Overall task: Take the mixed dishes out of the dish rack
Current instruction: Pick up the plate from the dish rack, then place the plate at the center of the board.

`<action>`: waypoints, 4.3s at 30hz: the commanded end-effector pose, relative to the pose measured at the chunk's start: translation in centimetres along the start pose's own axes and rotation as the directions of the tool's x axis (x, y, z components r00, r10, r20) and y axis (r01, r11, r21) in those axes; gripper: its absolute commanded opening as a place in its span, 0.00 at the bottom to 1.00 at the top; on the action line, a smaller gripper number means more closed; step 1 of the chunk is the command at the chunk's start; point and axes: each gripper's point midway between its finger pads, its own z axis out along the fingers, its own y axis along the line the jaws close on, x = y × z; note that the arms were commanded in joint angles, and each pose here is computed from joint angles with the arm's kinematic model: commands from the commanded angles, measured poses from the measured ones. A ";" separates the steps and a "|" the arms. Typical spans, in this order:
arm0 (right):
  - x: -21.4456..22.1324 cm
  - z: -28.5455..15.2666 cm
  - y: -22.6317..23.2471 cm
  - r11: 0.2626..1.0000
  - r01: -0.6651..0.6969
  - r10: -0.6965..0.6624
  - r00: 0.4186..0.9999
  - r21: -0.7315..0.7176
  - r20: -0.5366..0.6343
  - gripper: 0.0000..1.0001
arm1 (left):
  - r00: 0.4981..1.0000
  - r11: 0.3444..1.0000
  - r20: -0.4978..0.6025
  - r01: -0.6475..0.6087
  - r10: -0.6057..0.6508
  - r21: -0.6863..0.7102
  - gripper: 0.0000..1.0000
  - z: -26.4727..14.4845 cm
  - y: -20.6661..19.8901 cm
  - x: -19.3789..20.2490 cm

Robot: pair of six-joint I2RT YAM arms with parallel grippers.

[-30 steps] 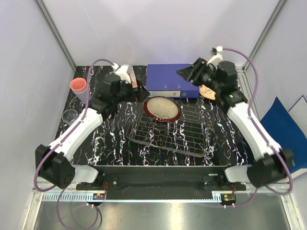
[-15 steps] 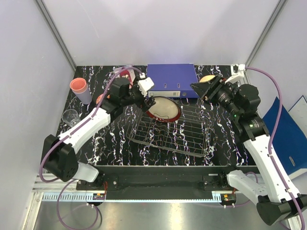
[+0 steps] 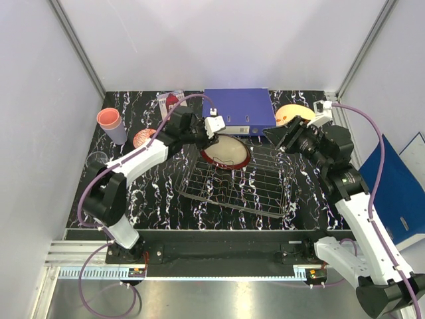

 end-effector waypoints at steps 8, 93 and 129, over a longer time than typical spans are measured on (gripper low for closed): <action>0.2 0.3 -0.3 1.000 0.001 -0.001 1.000 -0.005 0.008 0.61 | 0.991 0.994 0.083 -0.109 0.109 -0.003 0.00 0.2 1.0 -3.0; -0.5 1.4 3.1 0.969 -0.198 0.196 0.980 -0.148 -0.029 0.74 | 0.141 0.374 0.453 0.792 -0.880 0.482 0.00 -16.8 1.9 -21.1; -8.5 2.9 -2.2 0.978 -0.188 0.167 0.968 0.095 0.189 0.00 | 0.209 0.309 0.639 0.950 -0.740 0.047 0.99 -18.5 5.5 -12.7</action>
